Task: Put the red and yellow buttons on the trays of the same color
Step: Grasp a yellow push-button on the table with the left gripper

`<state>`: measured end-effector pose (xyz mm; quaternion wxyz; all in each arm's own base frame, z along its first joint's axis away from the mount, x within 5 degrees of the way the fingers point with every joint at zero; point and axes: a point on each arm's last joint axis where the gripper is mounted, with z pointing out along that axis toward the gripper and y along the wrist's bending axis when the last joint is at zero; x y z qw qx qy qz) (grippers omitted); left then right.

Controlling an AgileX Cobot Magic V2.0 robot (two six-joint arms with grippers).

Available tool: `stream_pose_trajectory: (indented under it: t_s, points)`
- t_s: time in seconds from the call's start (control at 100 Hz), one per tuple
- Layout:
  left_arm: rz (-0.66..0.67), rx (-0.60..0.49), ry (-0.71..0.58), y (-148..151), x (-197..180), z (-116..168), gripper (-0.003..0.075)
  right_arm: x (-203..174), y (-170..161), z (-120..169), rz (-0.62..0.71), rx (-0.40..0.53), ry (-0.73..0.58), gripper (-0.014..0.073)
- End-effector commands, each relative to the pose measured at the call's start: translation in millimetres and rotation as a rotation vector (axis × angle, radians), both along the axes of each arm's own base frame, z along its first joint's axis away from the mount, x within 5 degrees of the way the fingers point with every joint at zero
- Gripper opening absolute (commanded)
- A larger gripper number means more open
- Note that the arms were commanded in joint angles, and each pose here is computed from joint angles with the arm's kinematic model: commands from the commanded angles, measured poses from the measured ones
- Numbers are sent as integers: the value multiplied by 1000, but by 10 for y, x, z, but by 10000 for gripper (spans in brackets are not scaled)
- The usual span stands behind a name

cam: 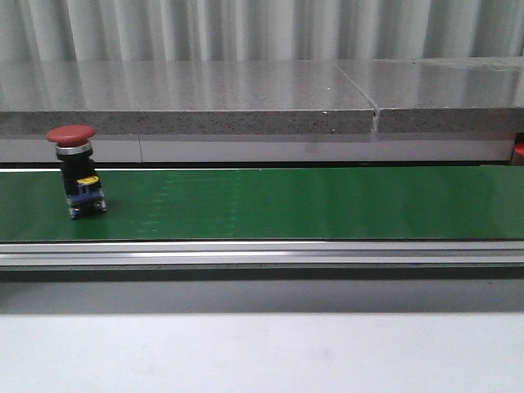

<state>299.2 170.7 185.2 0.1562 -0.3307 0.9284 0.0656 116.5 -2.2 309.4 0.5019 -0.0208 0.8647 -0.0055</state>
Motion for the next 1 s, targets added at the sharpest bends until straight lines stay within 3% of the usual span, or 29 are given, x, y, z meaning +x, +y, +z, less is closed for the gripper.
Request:
stream_pose_trajectory:
  t_s: [0.0,0.1,0.17,0.36,0.43,0.69,0.88,0.99]
  points:
    - [2,54,-101,38,56,238,665,23,-6,134,-3,-14,-90,-71]
    - [1,57,-106,40,61,240,583,23,-6,134,-3,-14,-90,-71]
    - [1,57,-106,40,61,240,476,23,-6,134,-3,-14,-90,-71]
    - [6,47,-99,33,53,235,87,23,-6,134,-3,-14,-90,-71]
    - [8,42,-89,29,43,242,-18,23,-6,134,-3,-14,-90,-71]
    - [21,43,-91,-22,-48,440,-20,23,-6,134,-3,-14,-90,-71]
    - [21,88,-187,-142,-224,891,-20,23,-6,134,-3,-14,-90,-71]
    - [-43,124,-254,-324,-300,1161,-20,23,-6,134,-3,-14,-90,-71]
